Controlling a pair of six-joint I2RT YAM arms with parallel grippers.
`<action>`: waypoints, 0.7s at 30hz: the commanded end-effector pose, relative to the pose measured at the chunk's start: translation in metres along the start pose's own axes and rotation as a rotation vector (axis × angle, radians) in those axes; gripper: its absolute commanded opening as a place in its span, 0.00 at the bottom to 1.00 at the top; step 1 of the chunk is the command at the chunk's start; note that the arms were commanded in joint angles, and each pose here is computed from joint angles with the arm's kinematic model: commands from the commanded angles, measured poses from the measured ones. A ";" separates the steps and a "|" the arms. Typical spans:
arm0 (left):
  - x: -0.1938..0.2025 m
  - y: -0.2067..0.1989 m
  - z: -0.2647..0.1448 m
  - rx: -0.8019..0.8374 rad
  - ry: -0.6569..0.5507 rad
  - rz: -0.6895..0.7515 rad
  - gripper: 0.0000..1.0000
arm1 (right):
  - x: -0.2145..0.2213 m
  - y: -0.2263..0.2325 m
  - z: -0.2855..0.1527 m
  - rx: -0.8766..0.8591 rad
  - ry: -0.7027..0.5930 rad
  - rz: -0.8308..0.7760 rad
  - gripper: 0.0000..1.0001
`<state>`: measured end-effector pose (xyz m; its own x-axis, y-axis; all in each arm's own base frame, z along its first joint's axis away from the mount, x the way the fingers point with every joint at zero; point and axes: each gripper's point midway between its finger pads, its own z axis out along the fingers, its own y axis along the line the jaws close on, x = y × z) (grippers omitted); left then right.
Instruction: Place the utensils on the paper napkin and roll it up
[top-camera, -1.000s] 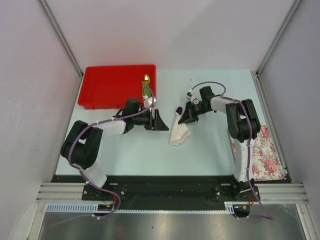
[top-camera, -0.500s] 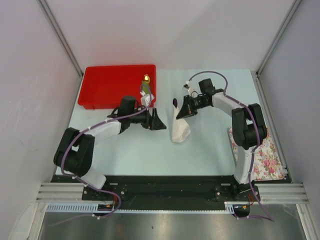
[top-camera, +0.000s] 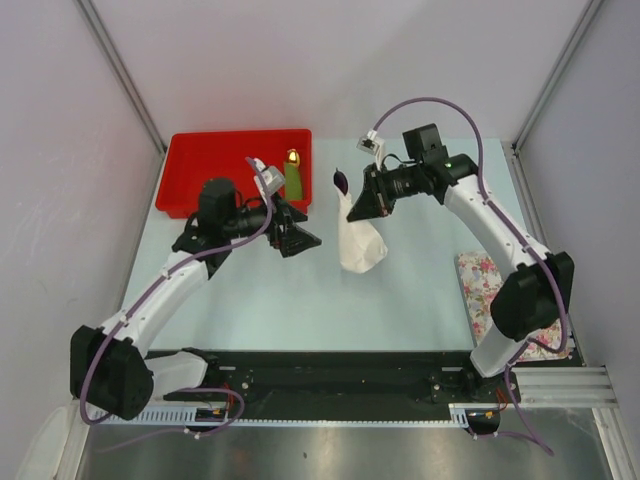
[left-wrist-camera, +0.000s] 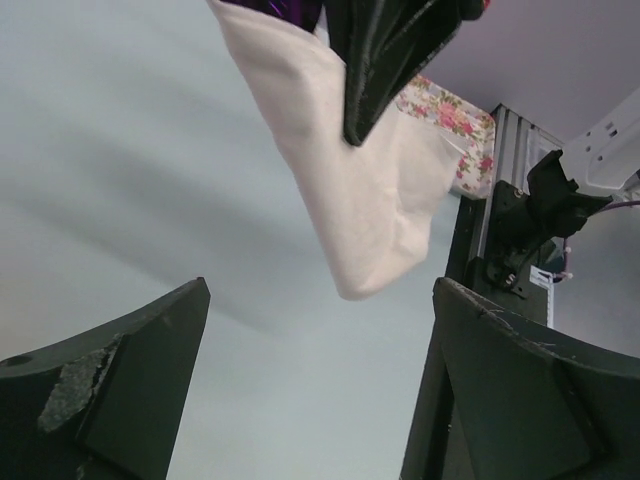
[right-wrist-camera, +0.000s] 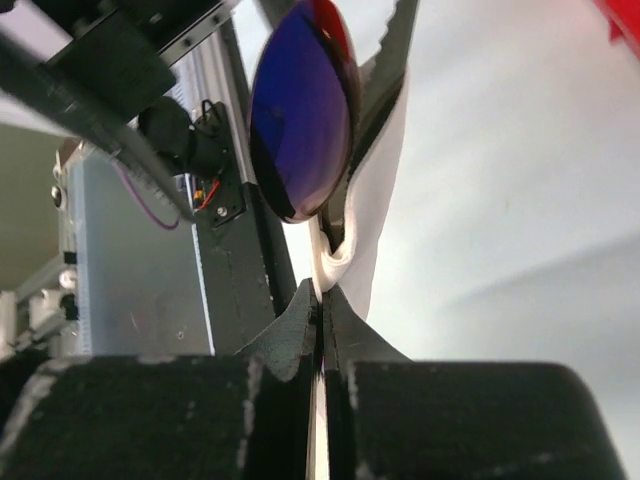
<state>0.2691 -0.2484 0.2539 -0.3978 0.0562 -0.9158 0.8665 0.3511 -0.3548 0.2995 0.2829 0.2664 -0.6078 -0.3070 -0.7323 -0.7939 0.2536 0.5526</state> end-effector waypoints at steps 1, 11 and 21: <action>-0.060 -0.031 -0.023 0.038 -0.160 0.210 1.00 | -0.027 0.061 -0.023 -0.010 -0.057 -0.207 0.00; -0.077 -0.075 -0.029 0.199 -0.189 0.220 0.98 | -0.047 0.112 -0.037 0.011 -0.144 -0.353 0.00; -0.077 -0.119 -0.004 0.343 -0.193 0.154 0.83 | -0.048 0.140 -0.036 0.012 -0.174 -0.431 0.00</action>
<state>0.2144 -0.2758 0.3449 -0.2544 -0.0731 -0.9643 0.9600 0.1019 -0.2610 0.2246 0.3003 0.3540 -0.3339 -0.3045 -0.8921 -0.9406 0.1694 0.2943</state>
